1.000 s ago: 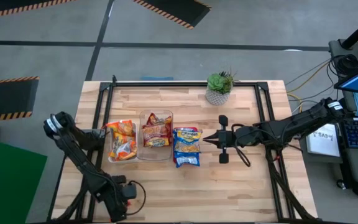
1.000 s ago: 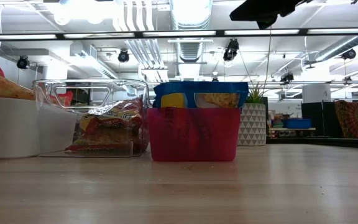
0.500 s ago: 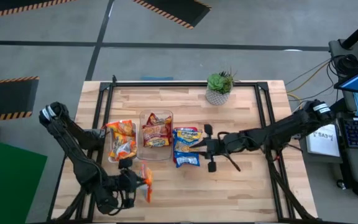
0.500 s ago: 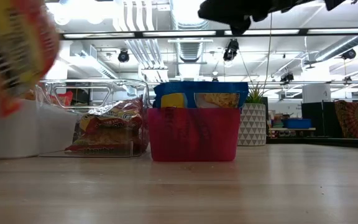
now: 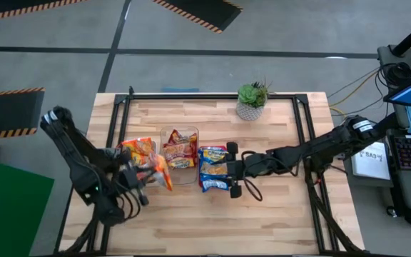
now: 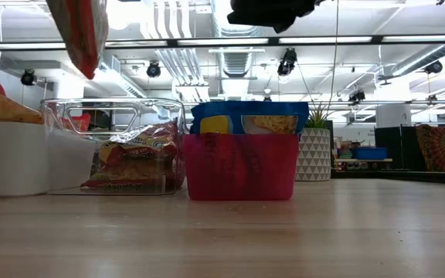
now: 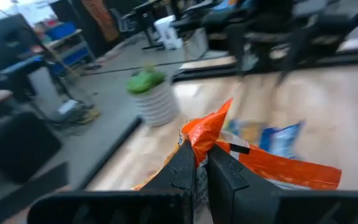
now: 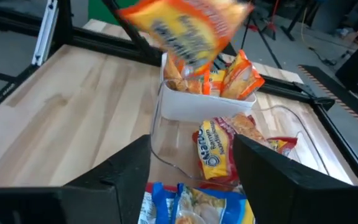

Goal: Sort Maruchan noodles
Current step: Put the orange noodle pack into the white bin

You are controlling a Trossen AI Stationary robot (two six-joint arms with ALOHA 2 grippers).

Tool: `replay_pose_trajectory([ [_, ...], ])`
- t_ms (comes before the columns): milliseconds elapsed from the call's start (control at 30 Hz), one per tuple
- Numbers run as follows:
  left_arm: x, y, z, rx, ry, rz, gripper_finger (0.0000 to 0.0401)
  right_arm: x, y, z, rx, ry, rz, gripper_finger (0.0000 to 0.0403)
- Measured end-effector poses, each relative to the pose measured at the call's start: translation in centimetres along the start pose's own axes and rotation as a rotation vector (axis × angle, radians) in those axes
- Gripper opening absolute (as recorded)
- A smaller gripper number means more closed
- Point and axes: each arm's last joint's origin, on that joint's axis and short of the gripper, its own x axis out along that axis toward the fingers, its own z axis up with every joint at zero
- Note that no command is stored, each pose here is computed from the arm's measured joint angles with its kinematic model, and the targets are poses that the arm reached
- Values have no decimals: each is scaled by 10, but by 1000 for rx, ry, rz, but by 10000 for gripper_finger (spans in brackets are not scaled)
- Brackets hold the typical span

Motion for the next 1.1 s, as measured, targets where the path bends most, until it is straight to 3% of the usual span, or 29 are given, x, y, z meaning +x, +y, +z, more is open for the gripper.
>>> replay_pose_trajectory([
  [200,6,35,-11,97,110,90,3,1,0,0,5,25,4,224],
  [367,8,45,-27,138,257,114,4,1,1,-2,14,31,4,224],
  [567,13,43,-56,106,320,151,6,1,1,-2,29,32,4,224],
  [800,17,46,-77,5,254,223,7,1,1,-2,37,36,5,224],
  [1100,11,45,-74,-67,634,164,60,1,1,-4,41,47,6,224],
])
